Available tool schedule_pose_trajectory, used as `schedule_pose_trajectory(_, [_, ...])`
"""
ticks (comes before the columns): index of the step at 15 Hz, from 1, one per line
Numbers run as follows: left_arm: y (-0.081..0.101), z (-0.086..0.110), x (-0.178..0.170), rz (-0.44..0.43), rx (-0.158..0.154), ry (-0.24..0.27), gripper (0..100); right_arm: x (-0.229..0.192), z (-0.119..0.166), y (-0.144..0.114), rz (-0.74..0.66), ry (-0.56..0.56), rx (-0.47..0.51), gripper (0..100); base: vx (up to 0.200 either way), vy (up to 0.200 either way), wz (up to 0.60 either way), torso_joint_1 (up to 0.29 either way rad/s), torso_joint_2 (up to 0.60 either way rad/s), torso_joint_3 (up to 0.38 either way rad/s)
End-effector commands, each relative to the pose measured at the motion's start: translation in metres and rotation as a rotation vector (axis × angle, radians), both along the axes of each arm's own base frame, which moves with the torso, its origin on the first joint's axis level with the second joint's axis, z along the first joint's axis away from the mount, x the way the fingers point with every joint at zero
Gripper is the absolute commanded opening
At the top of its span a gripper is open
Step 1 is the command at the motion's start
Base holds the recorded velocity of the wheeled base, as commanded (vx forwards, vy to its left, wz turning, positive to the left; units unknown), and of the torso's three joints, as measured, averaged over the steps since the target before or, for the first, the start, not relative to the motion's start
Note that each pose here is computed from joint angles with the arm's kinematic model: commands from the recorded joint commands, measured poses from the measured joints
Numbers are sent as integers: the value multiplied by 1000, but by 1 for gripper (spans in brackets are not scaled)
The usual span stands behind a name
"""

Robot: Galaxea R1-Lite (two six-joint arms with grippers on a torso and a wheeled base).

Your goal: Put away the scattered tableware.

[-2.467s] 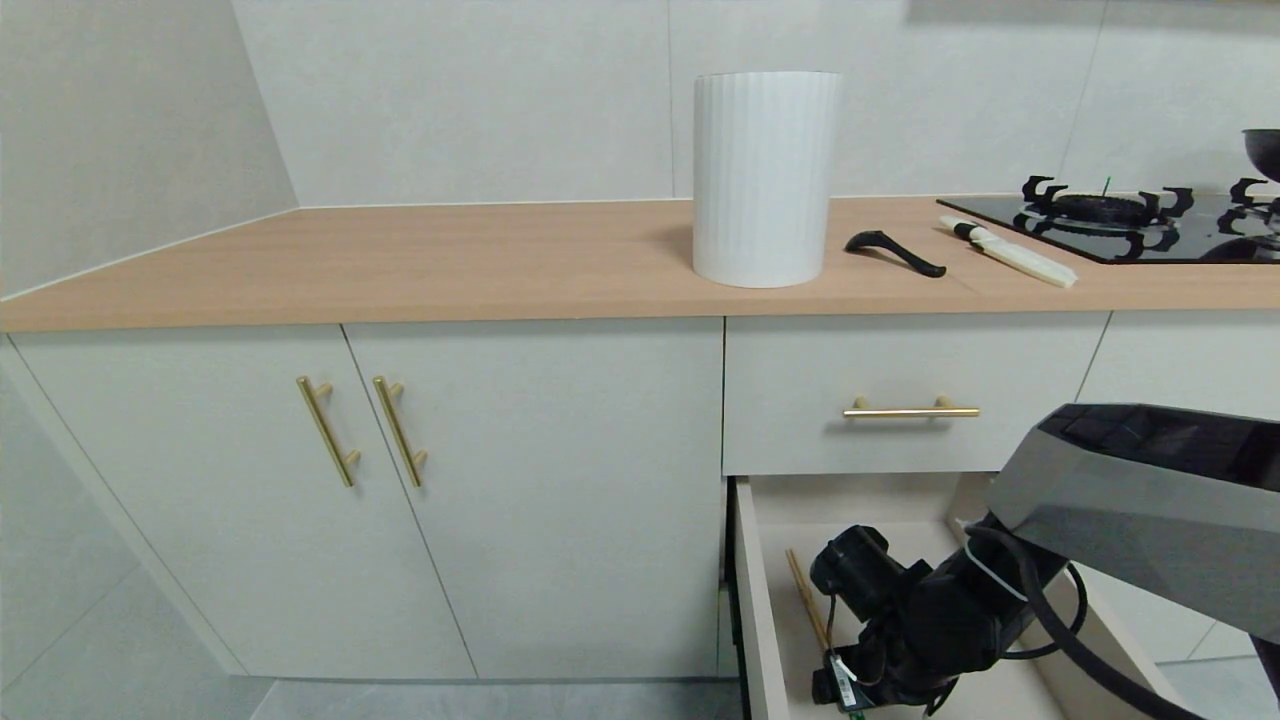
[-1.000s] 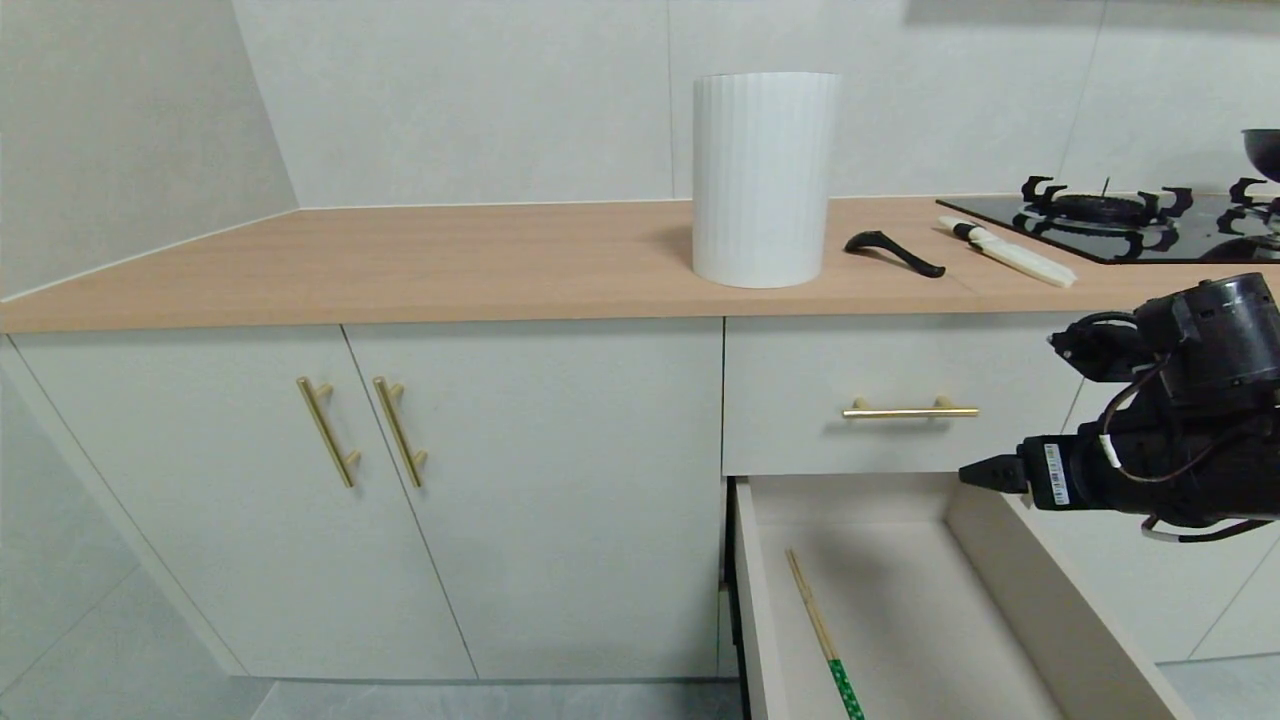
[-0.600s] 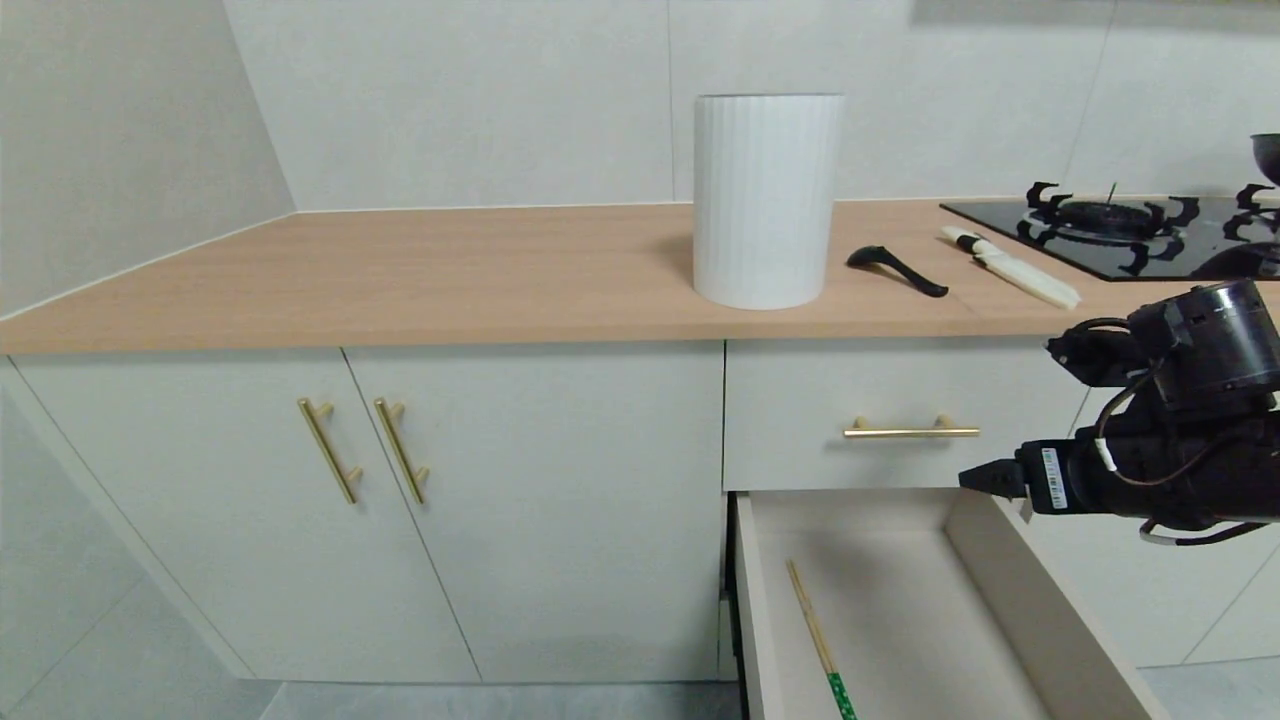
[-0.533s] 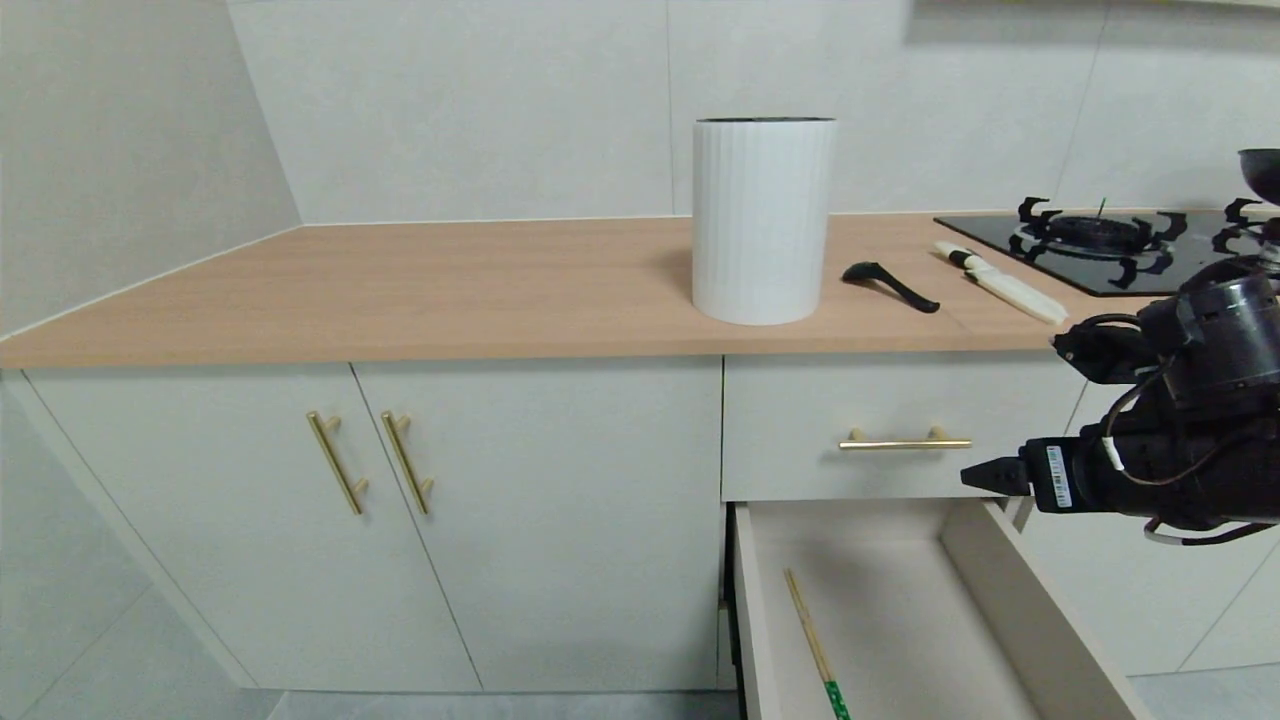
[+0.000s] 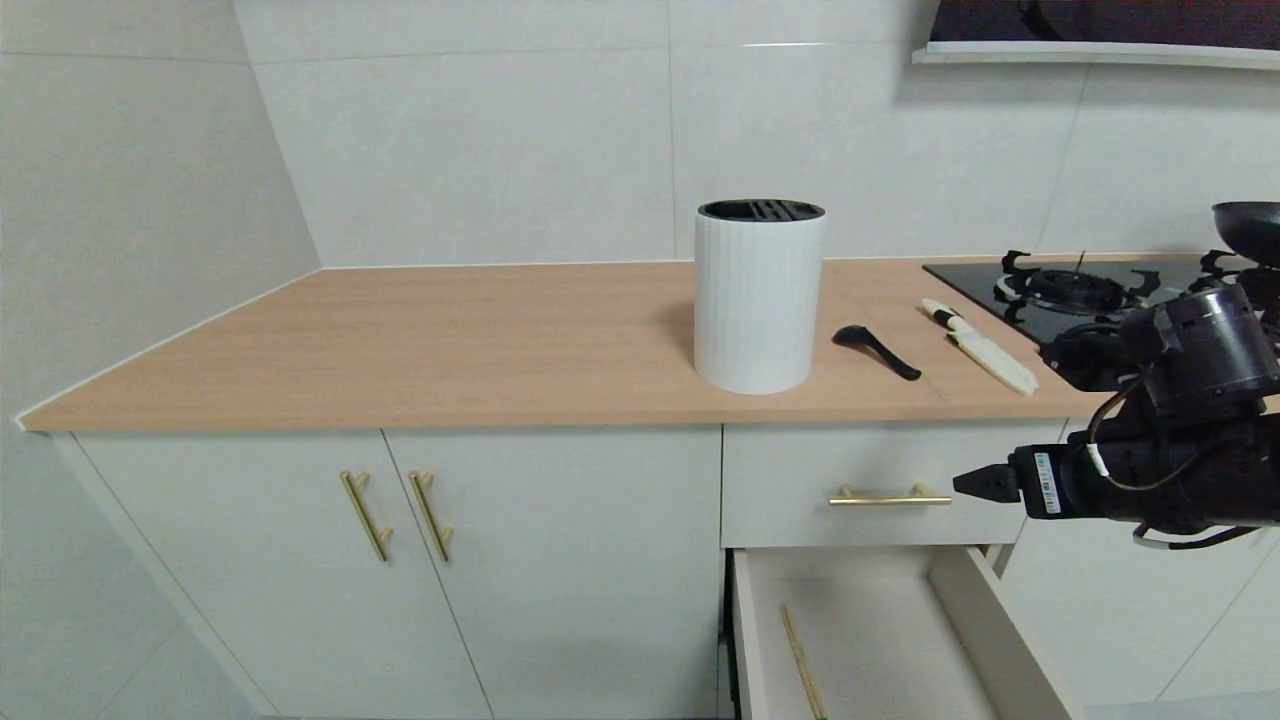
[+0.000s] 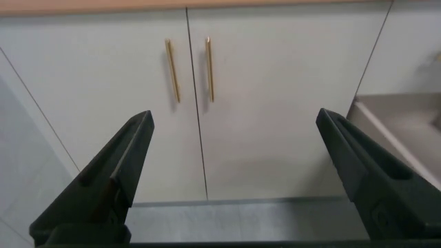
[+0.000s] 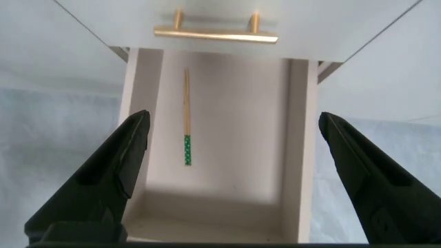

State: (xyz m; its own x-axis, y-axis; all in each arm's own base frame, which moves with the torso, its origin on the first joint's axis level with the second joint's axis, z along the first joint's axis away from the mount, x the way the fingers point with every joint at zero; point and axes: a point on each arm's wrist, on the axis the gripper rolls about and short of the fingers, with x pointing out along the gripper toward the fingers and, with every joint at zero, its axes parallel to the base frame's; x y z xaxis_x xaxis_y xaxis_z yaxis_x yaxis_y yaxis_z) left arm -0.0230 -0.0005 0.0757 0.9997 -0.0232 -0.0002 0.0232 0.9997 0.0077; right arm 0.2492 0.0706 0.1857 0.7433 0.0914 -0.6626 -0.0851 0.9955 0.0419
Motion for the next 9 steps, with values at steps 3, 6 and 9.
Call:
schedule_pose_trajectory(3, [0,0,0,0,0,1,100,5,-3,1,-1,11,-3,100,0,0,0,186,-440,-261])
schedule_pose_trajectory(6, [0,0,0,0,0,0,100,38,-8,2,10,-97,-27,100,0,0,0,56,-129,-82])
schedule_pose_trajectory(9, [0,0,0,0,0,0,100,93,-2,1,-12,-206,4,100,0,0,0,0,0,0])
